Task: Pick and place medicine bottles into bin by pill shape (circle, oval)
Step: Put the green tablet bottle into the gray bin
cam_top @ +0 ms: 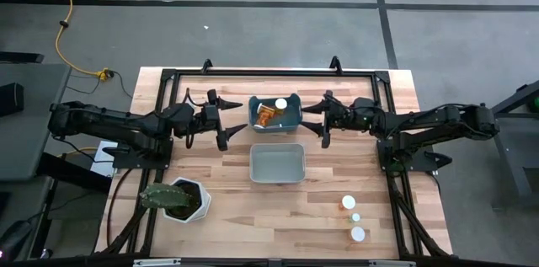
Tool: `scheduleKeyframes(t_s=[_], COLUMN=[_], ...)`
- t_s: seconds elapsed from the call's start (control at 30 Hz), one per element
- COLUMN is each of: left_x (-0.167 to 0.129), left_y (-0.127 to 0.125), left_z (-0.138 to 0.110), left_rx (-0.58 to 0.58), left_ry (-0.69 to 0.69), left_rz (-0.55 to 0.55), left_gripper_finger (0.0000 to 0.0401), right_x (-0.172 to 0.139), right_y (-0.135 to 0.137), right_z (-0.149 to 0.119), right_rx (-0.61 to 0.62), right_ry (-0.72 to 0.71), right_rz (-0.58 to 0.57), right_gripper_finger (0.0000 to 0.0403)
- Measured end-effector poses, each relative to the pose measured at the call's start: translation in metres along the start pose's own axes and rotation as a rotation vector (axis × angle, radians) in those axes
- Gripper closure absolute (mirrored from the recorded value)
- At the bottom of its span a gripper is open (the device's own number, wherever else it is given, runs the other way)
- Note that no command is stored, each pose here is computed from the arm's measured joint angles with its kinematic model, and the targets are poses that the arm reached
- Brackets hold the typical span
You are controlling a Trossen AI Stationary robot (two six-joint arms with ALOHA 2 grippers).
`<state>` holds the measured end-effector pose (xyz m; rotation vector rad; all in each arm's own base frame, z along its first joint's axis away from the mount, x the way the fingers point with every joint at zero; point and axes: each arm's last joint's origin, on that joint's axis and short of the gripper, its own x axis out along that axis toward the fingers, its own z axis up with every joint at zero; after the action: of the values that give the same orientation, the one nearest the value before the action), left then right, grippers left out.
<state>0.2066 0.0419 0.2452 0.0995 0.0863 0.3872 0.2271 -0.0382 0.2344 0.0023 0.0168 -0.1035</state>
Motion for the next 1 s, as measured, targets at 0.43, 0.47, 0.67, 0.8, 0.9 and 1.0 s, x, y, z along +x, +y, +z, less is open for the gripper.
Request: scheduleKeyframes(t_s=[0.43, 0.47, 0.67, 0.8, 0.9, 1.0], left_x=[0.0, 0.0, 0.0, 0.0, 0.0, 0.0], left_y=[0.0, 0.0, 0.0, 0.0, 0.0, 0.0], left_z=[0.0, 0.0, -0.001, -0.001, -0.001, -0.001], left_rx=[0.009, 0.009, 0.012, 0.012, 0.045, 0.056], left_ry=[-0.003, -0.003, 0.009, 0.009, 0.006, 0.007], left_rz=[0.003, 0.003, 0.002, 0.002, 0.002, 0.002], left_gripper_finger=[0.0082, 0.0082, 0.0082, 0.0082, 0.0082, 0.0082], right_x=[0.004, 0.006, 0.004, -0.019, -0.035, -0.05], right_y=[0.017, 0.024, 0.071, 0.094, 0.11, 0.126], right_z=[0.011, 0.015, 0.036, 0.044, 0.046, 0.041], right_rx=[-0.002, -0.002, 0.015, 0.148, 0.284, 0.393], right_ry=[-0.029, -0.008, 0.406, 0.642, 0.737, 0.814], right_rz=[0.067, 0.081, -0.088, -0.157, -0.176, -0.179], right_gripper_finger=[0.0197, 0.0197, 0.0197, 0.0197, 0.0197, 0.0197])
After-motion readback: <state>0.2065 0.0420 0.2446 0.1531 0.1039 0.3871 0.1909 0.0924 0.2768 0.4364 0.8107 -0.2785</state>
